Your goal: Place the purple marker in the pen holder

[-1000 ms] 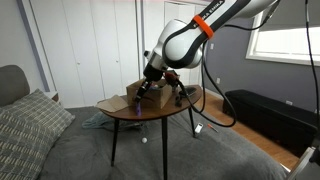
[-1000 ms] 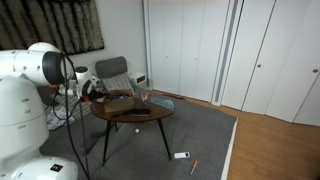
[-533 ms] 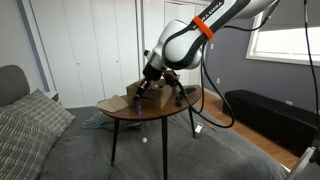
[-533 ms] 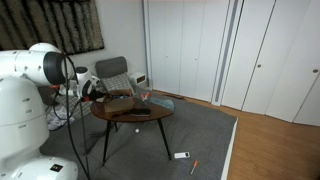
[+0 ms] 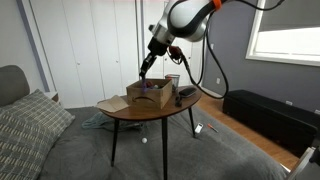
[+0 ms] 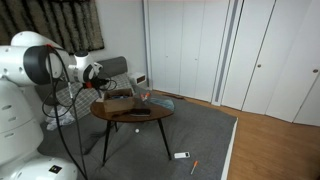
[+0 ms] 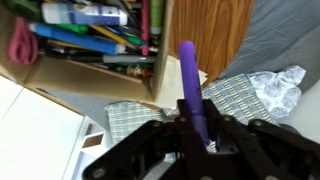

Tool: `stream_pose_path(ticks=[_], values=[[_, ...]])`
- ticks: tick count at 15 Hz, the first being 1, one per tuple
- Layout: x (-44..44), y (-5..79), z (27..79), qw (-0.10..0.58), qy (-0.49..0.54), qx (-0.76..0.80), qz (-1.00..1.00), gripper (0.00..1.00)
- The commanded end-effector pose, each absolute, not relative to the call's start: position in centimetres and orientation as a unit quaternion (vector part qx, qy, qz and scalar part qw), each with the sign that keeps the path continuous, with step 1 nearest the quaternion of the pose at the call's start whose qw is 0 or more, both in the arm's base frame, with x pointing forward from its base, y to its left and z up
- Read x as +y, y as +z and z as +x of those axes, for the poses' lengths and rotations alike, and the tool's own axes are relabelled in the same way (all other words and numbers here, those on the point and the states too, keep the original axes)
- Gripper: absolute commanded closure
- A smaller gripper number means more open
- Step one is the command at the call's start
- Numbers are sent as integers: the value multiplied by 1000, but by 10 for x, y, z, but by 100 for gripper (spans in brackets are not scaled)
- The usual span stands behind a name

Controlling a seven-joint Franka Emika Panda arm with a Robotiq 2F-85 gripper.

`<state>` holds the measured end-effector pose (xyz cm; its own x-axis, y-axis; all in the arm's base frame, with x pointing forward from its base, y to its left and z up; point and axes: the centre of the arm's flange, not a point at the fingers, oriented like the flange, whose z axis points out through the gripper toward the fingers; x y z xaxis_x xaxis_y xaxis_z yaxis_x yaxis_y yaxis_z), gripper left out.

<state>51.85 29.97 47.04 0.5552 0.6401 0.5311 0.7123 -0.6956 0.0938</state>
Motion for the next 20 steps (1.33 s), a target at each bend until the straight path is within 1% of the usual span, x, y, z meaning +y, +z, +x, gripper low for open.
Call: stream_pose_path(ticks=[1, 2, 3, 4, 10, 11, 14, 20], values=[[250, 555, 518, 28, -268, -348, -898, 95], [231, 571, 520, 18, -268, -337, -903, 95], [252, 540, 520, 38, -274, -354, -893, 95], [242, 554, 519, 33, -278, -348, -895, 80], [252, 536, 521, 37, -266, -356, -895, 80], [252, 536, 521, 37, -266, -356, -895, 95], [212, 537, 552, 9, -267, -309, -913, 95], [122, 524, 619, -13, -277, -181, -944, 95]])
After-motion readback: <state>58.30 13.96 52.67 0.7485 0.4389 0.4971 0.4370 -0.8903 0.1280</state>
